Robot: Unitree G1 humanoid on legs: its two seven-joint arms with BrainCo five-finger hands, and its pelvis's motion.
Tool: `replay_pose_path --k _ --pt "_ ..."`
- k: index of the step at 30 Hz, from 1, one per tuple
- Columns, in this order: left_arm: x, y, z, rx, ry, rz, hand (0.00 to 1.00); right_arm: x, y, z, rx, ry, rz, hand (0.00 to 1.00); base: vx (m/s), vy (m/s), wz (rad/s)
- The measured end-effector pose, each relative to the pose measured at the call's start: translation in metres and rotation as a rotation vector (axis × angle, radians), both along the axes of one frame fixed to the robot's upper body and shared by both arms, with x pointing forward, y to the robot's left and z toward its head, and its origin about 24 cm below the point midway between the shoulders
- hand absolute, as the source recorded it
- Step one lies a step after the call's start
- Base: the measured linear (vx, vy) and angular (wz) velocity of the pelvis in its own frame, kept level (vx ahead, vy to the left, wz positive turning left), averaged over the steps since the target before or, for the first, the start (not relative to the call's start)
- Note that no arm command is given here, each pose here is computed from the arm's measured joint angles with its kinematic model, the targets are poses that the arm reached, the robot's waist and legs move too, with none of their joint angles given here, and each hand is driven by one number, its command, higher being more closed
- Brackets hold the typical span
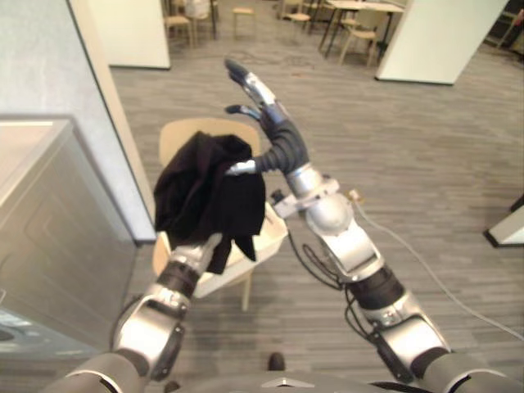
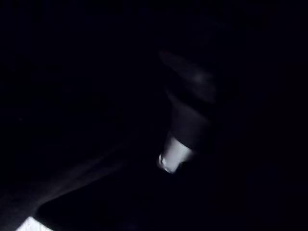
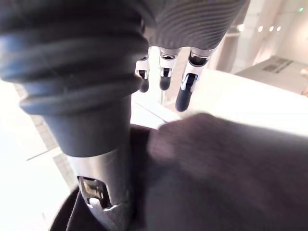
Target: Pick up the laundry basket with both hands and put the clothes into the washing machine.
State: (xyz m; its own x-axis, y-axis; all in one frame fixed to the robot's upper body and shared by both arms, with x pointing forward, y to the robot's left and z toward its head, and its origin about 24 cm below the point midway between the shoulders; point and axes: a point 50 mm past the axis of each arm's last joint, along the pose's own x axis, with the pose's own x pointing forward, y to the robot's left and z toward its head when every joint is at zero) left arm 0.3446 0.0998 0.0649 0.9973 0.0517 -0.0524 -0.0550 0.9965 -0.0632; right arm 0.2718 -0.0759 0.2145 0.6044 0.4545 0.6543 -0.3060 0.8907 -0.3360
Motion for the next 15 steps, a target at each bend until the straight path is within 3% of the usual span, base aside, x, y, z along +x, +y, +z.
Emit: replay_pose_path --k 9,15 --pt "-0.009 0.071 0.028 -0.134 -0.160 0.265 1.00 -0.015 -0.082 -0.021 0.022 0.034 -0.366 0.00 0.02 -0.001 -0.14" --pt "-0.044 0.133 0.039 -0.149 -0.293 0.477 1.00 -0.035 -0.148 -0.046 -0.053 0.115 -0.695 0.00 0.03 0.000 -0.10"
